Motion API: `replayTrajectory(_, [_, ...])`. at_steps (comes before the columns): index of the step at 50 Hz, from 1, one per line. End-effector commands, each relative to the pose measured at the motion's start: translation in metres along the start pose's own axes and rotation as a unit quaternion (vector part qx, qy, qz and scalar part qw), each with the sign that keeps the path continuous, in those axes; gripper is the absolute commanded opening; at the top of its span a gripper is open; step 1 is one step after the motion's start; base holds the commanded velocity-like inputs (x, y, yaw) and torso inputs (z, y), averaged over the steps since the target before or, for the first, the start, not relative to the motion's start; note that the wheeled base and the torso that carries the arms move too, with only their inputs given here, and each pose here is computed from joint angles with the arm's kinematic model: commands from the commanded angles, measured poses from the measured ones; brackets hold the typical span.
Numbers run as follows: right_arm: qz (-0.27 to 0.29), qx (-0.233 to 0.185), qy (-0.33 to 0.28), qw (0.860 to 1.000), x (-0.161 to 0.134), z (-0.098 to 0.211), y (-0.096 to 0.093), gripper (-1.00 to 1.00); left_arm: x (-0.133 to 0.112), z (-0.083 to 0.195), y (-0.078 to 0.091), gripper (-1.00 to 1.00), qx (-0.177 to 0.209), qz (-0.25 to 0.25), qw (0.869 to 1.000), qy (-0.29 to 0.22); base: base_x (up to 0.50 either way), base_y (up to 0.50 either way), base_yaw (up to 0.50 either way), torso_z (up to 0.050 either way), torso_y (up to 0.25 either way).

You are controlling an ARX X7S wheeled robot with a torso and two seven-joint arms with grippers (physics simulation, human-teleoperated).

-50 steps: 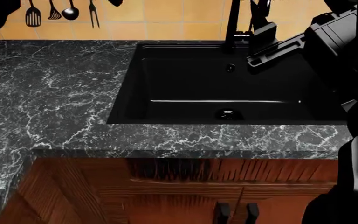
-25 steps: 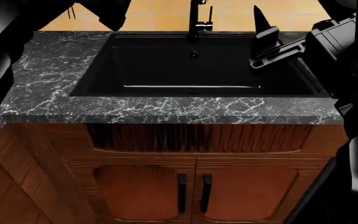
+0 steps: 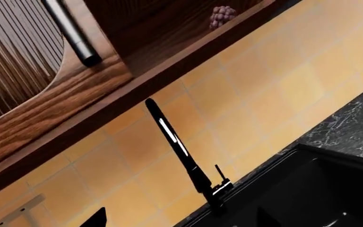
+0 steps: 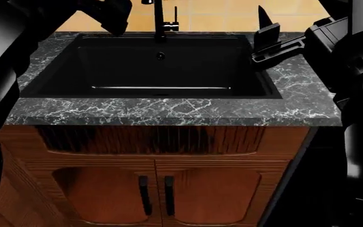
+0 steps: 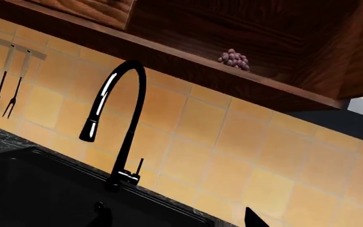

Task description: Pick the lemon, grape from the counter and place them in the cabinet. Then close the cabinet.

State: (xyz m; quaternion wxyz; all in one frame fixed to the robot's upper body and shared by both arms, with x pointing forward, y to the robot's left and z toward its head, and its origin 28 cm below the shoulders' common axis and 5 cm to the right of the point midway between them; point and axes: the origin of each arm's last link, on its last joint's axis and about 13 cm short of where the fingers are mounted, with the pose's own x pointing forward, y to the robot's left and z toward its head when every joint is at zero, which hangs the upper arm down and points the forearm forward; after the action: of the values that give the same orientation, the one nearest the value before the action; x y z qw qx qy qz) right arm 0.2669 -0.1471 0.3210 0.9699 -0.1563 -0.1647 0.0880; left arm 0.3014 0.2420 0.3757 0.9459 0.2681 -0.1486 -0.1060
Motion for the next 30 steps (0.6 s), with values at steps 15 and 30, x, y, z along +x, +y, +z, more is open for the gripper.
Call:
replayTrajectory(15, [-0.007, -0.008, -0.018, 1.0, 0.006, 0.013, -0.003, 1.0, -0.001, 0.012, 0.009, 1.0, 0.001, 0.01, 1.0, -0.017, 0.21, -0.43, 0.0, 0.0, 0.0])
replayTrajectory(30, [-0.003, -0.036, -0.016, 0.999, 0.007, 0.02, -0.002, 1.0, -0.002, 0.019, 0.014, 1.0, 0.01, 0.012, 1.0, -0.021, 0.25, -0.12, 0.0, 0.0, 0.0])
